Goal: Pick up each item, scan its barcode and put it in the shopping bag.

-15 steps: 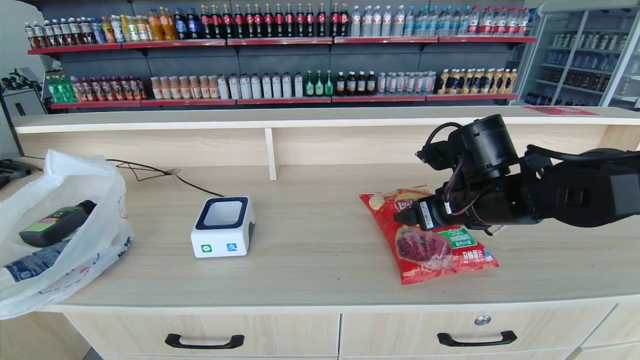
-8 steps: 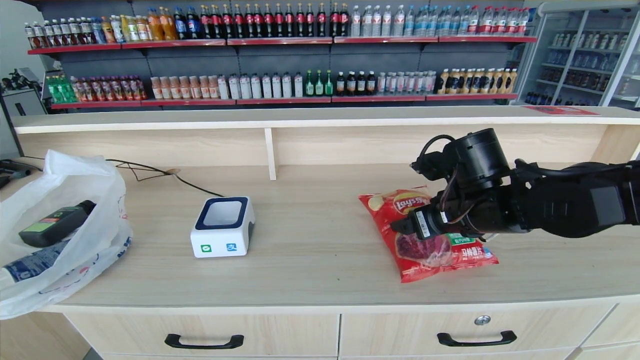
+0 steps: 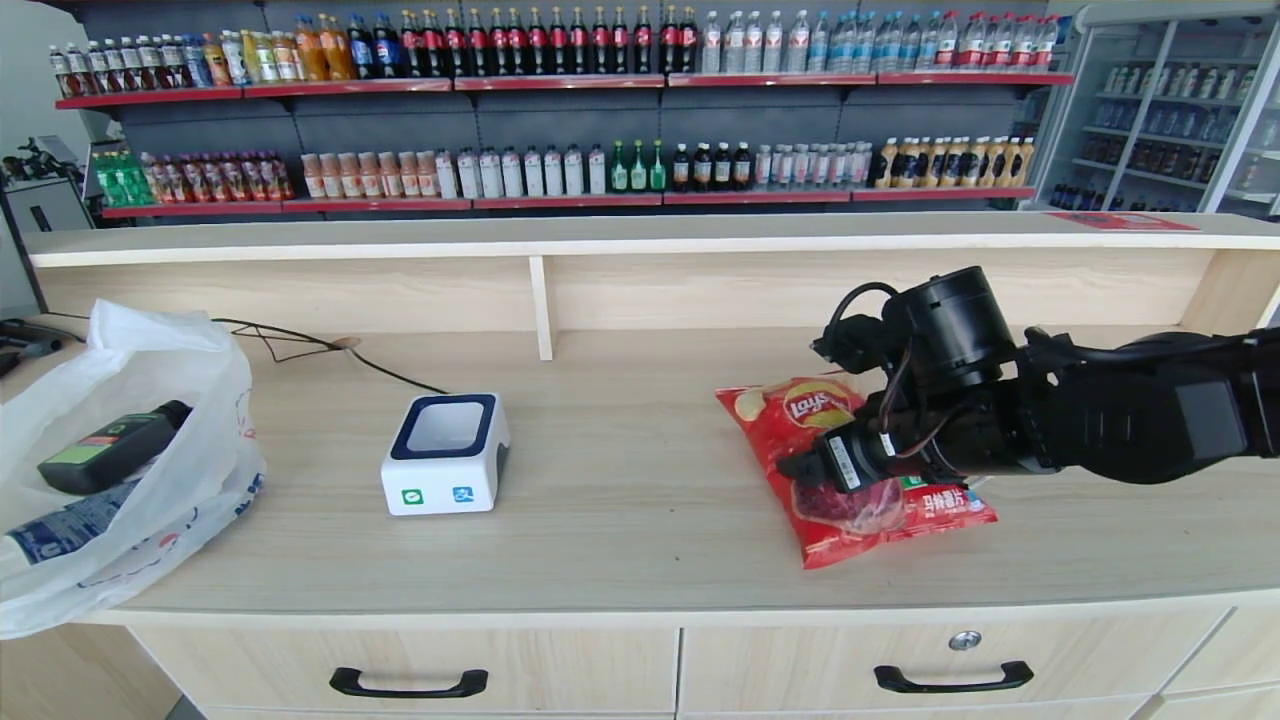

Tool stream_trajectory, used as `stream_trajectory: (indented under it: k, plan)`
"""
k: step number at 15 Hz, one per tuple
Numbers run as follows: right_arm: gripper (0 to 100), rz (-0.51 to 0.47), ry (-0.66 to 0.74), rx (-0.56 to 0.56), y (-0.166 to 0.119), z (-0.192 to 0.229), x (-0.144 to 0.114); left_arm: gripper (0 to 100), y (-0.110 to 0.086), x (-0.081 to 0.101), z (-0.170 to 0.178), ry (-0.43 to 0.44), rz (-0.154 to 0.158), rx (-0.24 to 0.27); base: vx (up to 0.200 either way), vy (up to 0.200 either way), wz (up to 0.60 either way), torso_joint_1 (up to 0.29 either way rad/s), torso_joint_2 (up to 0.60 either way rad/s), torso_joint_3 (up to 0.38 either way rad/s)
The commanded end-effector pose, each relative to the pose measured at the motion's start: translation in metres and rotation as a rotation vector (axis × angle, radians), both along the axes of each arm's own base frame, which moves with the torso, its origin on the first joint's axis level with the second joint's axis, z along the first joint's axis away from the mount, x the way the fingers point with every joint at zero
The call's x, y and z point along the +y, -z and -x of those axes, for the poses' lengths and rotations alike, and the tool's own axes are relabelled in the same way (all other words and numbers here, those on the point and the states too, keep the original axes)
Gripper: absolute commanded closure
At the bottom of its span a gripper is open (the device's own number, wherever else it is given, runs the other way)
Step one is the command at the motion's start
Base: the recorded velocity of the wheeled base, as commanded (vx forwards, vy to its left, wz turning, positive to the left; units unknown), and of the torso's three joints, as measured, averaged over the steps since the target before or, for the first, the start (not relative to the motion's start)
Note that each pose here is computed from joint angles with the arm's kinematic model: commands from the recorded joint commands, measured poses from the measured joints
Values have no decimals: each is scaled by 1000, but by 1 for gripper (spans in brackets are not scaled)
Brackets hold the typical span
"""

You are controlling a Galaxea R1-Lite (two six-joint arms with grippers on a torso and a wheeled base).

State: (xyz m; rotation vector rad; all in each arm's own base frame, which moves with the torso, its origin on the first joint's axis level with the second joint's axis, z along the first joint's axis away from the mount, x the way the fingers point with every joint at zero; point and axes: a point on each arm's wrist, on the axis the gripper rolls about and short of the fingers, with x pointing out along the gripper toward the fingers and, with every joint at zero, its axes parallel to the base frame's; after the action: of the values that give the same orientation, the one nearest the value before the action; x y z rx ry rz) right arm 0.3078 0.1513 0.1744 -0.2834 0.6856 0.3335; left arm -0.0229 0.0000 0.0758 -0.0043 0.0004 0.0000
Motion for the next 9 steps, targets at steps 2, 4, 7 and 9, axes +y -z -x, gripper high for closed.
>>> stream_trajectory:
  k: [2,4,7,9]
  plan:
    - [0,11,-2,22,9,-4,2,0,0,0,0,0,0,0,0,0,0,0,0,0]
    - [0,35,-10,50,22,-4,2,0,0,0,0,0,0,0,0,0,0,0,0,0]
    - [100,48,-30,33,28,-8,-2,0,0,0,0,0,0,0,0,0,0,0,0,0]
    - [100,41,-24,24,28,-11,-5,0,0,0,0,0,0,0,0,0,0,0,0,0]
